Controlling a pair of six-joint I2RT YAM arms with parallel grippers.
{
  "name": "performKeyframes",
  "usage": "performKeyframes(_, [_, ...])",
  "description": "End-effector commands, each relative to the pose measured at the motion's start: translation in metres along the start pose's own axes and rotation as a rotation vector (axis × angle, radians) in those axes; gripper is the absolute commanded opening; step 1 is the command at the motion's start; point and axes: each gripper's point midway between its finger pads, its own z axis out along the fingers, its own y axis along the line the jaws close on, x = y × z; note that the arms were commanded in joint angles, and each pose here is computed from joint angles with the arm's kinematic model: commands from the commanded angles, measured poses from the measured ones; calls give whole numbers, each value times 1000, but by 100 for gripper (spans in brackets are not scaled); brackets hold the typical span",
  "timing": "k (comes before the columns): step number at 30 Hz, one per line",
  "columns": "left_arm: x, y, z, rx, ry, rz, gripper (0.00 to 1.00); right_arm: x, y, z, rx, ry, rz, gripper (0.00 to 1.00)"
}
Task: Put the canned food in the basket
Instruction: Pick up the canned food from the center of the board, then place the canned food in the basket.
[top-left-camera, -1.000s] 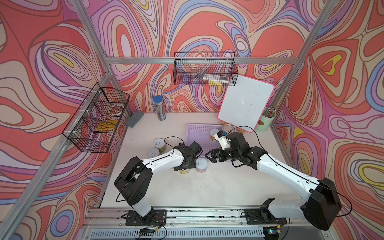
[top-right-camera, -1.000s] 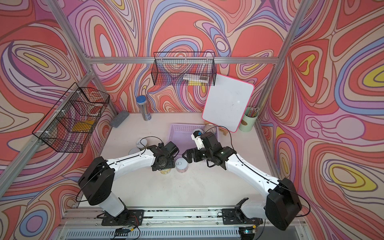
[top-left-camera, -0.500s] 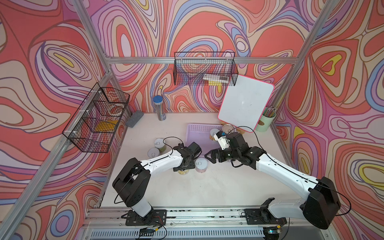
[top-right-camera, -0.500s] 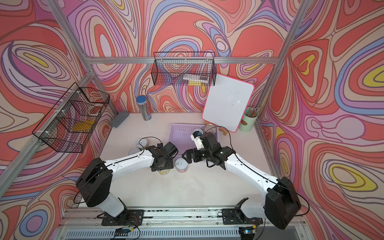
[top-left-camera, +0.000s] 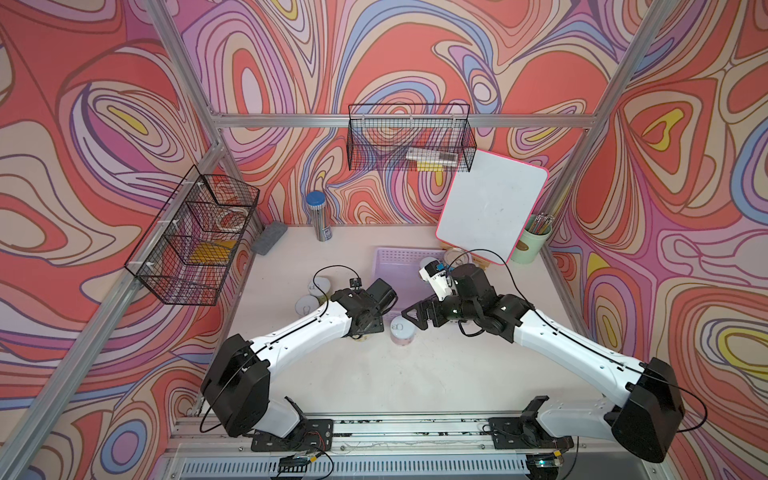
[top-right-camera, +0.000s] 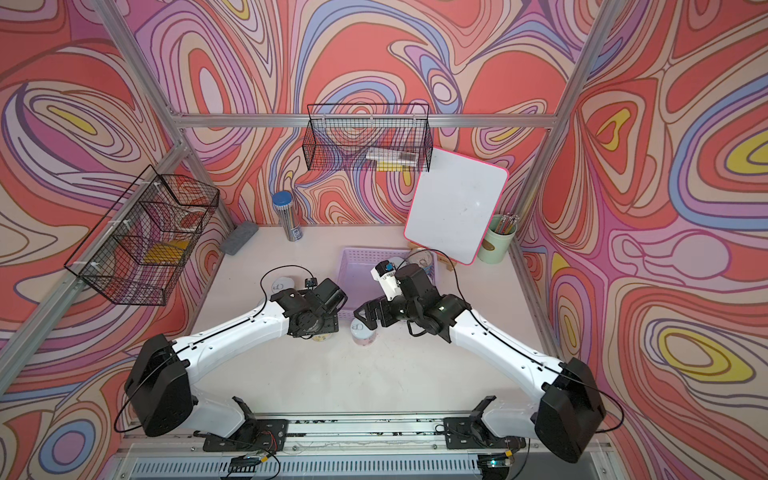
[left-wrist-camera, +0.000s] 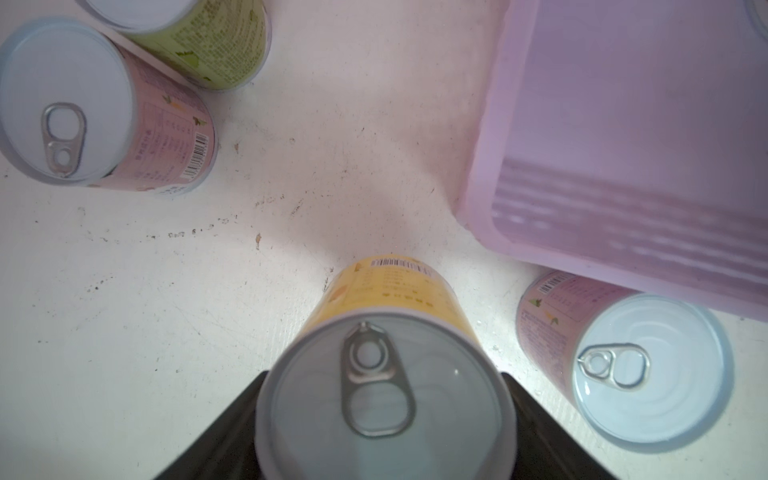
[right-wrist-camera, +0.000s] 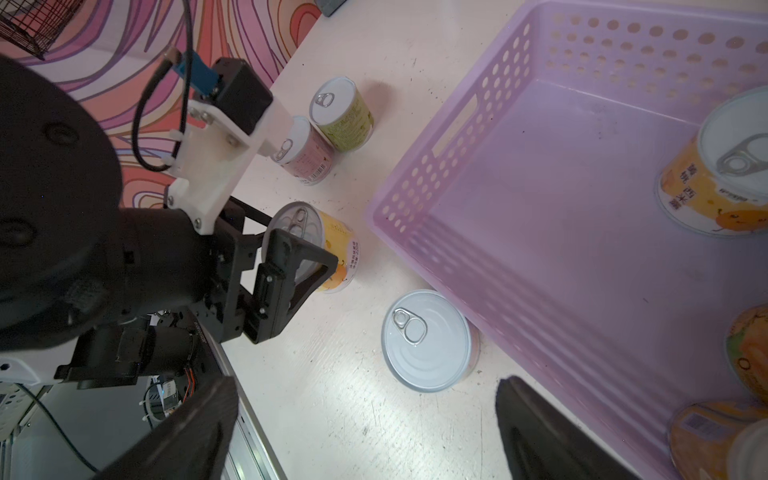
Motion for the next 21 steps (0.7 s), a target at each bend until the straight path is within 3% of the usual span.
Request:
performKeyframes(1, [-19,-9,-21,42,-57,38,69,-12,9,-5,-26,-35,-37,98])
performKeyframes(14, [-45,-73,-36,238,-60,252,66,-12,-7,-3,27,-28,-2,98])
performKeyframes(21, [-49,-76,-41,230,-48,278,66,-15,-13,-10,58,-46,1,98])
